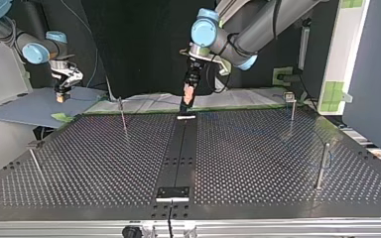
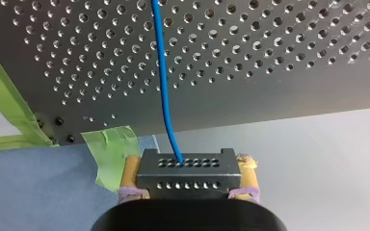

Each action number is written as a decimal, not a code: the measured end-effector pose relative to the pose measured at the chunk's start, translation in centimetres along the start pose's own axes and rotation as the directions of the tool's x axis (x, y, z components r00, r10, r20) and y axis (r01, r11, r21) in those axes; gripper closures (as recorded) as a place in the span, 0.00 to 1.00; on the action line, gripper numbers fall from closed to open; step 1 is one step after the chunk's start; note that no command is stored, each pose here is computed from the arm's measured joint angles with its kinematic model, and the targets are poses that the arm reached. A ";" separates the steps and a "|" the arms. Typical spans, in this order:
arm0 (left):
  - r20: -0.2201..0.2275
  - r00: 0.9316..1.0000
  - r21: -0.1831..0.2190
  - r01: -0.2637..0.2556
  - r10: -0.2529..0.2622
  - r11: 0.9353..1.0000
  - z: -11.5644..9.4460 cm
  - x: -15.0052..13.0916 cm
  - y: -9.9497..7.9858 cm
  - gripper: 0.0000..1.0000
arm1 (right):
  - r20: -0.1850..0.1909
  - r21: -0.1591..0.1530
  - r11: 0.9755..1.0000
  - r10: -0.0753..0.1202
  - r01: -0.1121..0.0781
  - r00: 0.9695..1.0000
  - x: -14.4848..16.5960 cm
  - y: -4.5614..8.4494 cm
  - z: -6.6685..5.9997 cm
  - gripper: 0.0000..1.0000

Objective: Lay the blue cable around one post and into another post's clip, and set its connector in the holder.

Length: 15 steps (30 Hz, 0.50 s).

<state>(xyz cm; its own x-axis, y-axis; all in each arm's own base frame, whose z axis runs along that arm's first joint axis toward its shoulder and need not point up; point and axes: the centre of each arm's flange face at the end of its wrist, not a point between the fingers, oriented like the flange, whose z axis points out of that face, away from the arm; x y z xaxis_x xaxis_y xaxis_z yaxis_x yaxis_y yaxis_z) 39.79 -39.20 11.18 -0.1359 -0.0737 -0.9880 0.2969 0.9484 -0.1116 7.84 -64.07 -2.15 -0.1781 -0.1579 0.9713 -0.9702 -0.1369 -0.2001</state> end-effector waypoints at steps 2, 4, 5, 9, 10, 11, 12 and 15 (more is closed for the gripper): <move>0.017 1.000 -0.018 0.027 -0.027 0.999 -0.1 -0.7 1.2 0.00 | 0.000 0.000 1.000 0.002 -0.002 1.000 0.0 0.0 0.0 1.00; 0.030 0.998 -0.046 0.053 -0.051 0.998 -0.4 -1.4 2.4 0.00 | -0.001 0.001 1.000 0.004 -0.004 1.000 0.0 0.0 0.0 1.00; 0.034 0.997 -0.060 0.064 -0.062 0.996 -0.5 -1.6 3.0 0.00 | -0.001 0.001 1.000 0.004 -0.004 1.000 0.0 0.0 0.0 1.00; 0.052 0.994 -0.112 0.106 -0.100 0.988 -1.2 -2.5 5.2 0.00 | -0.001 0.001 1.000 0.005 -0.005 1.000 0.0 0.0 0.0 1.00; 0.060 0.992 -0.124 0.118 -0.112 0.985 -1.4 -2.8 5.8 0.00 | -0.001 0.001 1.000 0.005 -0.005 1.000 0.0 0.0 0.0 1.00; 0.068 0.990 -0.131 0.129 -0.121 0.983 -1.6 -3.1 6.2 0.00 | -0.001 0.001 1.000 0.005 -0.005 1.000 0.0 0.0 0.0 1.00; 0.076 0.989 -0.137 0.139 -0.129 0.981 -1.8 -3.3 6.6 0.00 | -0.001 0.001 1.000 0.005 -0.005 1.000 0.0 0.0 0.0 1.00; 0.106 0.982 -0.148 0.168 -0.153 0.975 -2.4 -4.0 7.5 0.00 | 0.000 0.001 1.000 0.005 -0.005 1.000 0.0 0.0 0.0 1.00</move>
<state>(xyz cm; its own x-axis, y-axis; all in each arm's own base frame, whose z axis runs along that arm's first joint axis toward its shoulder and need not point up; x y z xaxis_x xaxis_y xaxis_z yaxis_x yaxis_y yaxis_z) 40.31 -31.08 14.56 -0.0785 -0.2506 -0.9649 0.1265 0.9576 -0.2590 7.85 -64.07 -2.16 -0.1834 -0.1584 0.9702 -0.9691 -0.1367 -0.2055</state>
